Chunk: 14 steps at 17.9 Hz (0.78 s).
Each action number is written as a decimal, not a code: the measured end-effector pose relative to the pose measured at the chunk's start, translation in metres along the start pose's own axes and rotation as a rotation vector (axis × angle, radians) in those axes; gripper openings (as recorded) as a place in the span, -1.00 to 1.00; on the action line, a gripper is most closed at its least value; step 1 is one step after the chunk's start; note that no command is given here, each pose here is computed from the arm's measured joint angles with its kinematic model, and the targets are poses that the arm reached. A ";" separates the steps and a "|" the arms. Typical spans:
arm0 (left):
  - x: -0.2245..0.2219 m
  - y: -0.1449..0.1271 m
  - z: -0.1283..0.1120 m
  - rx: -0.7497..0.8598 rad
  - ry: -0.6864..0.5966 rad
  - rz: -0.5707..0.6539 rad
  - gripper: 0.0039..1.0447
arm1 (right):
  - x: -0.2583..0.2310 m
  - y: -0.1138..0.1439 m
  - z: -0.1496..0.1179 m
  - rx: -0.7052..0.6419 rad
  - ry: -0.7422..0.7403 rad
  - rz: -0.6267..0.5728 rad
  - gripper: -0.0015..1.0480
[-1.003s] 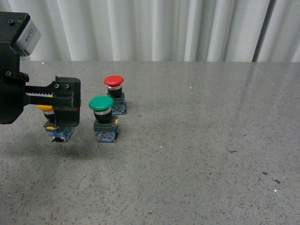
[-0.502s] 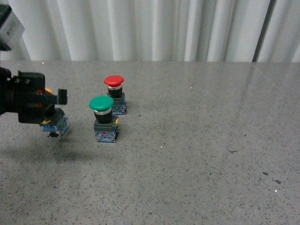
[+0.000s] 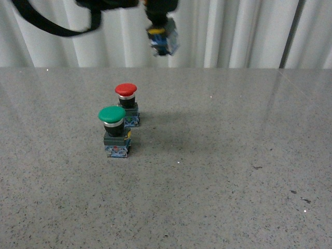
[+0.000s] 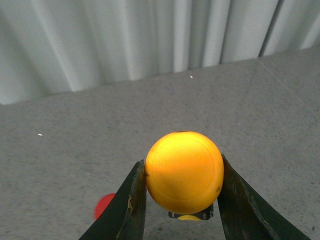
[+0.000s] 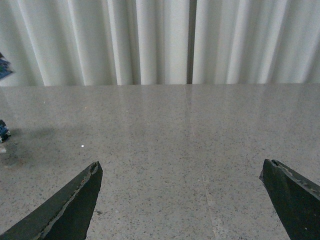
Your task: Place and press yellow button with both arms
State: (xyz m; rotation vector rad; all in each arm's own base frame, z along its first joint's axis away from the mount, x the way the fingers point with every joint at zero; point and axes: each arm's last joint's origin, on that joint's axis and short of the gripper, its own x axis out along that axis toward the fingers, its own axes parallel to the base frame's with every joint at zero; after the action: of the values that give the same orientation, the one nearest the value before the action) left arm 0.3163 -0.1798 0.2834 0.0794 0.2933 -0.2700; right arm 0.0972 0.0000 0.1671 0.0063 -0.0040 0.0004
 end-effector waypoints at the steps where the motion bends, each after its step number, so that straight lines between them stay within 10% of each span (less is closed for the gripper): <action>1: 0.014 -0.015 -0.007 0.001 0.033 -0.019 -0.38 | 0.000 0.000 0.000 0.000 0.000 0.000 0.87; 6: 0.039 -0.058 -0.043 -0.028 0.146 -0.064 -0.38 | 0.000 0.000 0.000 0.000 0.000 0.000 0.87; 14: 0.050 -0.052 -0.070 -0.150 0.230 -0.009 -0.38 | 0.000 0.000 0.000 0.000 0.000 0.000 0.87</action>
State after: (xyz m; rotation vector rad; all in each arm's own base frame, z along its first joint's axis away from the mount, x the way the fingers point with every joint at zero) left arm 0.3290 -0.2346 0.1995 -0.0392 0.5415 -0.2469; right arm 0.0972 0.0000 0.1671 0.0059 -0.0040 0.0004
